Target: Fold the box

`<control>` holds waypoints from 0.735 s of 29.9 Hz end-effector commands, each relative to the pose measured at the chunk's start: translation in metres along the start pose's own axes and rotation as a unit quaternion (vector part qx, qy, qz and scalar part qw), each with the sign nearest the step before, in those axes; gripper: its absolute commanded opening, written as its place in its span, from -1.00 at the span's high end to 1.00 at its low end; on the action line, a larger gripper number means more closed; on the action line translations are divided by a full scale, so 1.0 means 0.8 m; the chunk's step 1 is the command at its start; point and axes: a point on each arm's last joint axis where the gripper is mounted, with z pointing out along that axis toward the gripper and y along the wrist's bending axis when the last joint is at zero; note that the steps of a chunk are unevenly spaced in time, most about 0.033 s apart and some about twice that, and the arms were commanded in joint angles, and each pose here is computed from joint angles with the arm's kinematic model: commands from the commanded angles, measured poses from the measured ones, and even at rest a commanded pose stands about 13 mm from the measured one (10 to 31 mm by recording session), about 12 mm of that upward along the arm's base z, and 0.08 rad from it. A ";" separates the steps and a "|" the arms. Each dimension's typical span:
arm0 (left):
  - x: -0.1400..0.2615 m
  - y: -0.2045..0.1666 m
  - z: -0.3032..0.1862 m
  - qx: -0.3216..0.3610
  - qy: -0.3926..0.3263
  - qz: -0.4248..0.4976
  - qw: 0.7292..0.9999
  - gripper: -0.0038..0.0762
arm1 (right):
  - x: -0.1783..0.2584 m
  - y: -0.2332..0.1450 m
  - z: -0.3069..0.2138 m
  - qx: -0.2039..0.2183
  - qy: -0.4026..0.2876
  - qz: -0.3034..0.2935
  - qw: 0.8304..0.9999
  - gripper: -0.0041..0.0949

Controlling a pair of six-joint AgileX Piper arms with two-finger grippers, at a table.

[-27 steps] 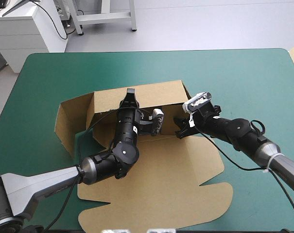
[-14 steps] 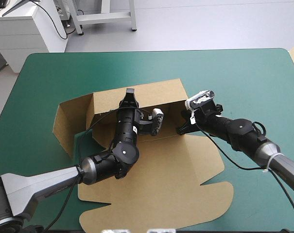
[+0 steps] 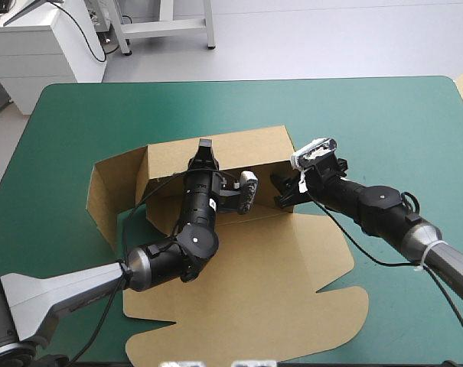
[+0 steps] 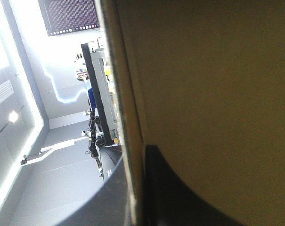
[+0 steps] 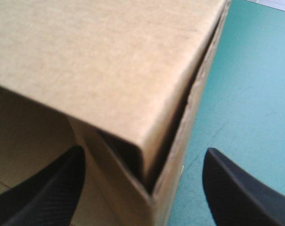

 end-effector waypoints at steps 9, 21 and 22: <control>-0.001 0.027 -0.010 -0.048 -0.023 0.011 0.999 0.92 | -0.022 -0.001 -0.008 0.003 -0.033 0.015 0.999 -0.35; -0.001 0.027 -0.010 -0.048 -0.023 0.010 0.999 0.92 | -0.018 -0.001 0.002 -0.006 -0.027 -0.012 1.000 0.93; -0.001 0.027 -0.010 -0.048 -0.022 0.010 0.999 0.92 | -0.019 -0.001 0.002 -0.007 -0.028 -0.015 0.999 0.93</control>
